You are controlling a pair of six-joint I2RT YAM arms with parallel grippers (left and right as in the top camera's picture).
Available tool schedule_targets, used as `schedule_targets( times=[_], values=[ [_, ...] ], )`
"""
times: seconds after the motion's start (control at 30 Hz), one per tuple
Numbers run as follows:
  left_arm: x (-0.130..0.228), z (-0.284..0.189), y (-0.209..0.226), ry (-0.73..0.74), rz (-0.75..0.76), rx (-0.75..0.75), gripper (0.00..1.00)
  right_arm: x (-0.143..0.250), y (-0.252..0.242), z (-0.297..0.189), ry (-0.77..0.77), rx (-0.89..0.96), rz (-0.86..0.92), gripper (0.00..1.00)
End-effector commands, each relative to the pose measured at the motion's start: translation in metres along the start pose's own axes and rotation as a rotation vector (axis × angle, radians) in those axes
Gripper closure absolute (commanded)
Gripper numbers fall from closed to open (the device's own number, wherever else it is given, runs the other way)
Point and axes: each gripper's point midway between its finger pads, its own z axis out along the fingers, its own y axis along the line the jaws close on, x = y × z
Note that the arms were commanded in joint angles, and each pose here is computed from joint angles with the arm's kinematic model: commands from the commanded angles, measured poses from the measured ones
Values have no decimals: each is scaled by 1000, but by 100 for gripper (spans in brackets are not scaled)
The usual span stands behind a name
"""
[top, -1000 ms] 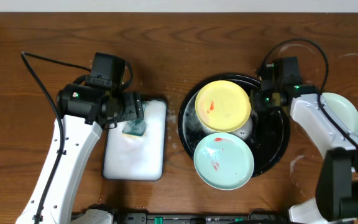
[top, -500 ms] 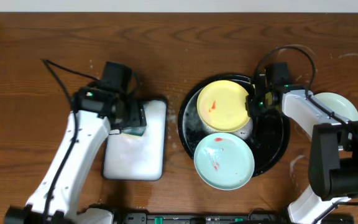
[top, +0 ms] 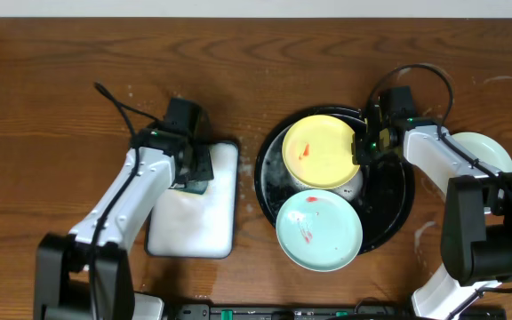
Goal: Clean dirty plates on tray and stack at the side
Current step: 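Grip the rim of the yellow plate with the right gripper, then pick up the sponge with the left gripper and move to yellow plate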
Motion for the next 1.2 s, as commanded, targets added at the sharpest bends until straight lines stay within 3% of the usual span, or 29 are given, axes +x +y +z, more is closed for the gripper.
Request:
schedule_targets(
  times=[0.0,0.2,0.23,0.27,0.3,0.33,0.6,0.93,1.17],
  values=[
    [7,32,3,24,17,-16,50,26,-14,11,84,81,-1,99],
    [9,73,5,55,64,-43,54,26,-14,11,84,80,0,99],
    [11,80,5,70,65,-47,66,26,-14,11,84,80,0,99],
    [12,82,6,76,64,-50,71,26,-14,11,84,80,0,99],
    [16,86,7,95,65,-56,88,26,-14,11,84,80,0,99],
    [17,86,8,99,66,-58,92,26,-14,11,84,80,0,99],
    [19,62,9,123,67,-67,93,27,-14,11,89,81,0,99],
    [-6,-32,-5,-13,59,33,92,27,-14,11,91,81,1,99],
    [14,-35,-4,51,18,46,93,27,-14,11,91,81,2,99]
  ],
)
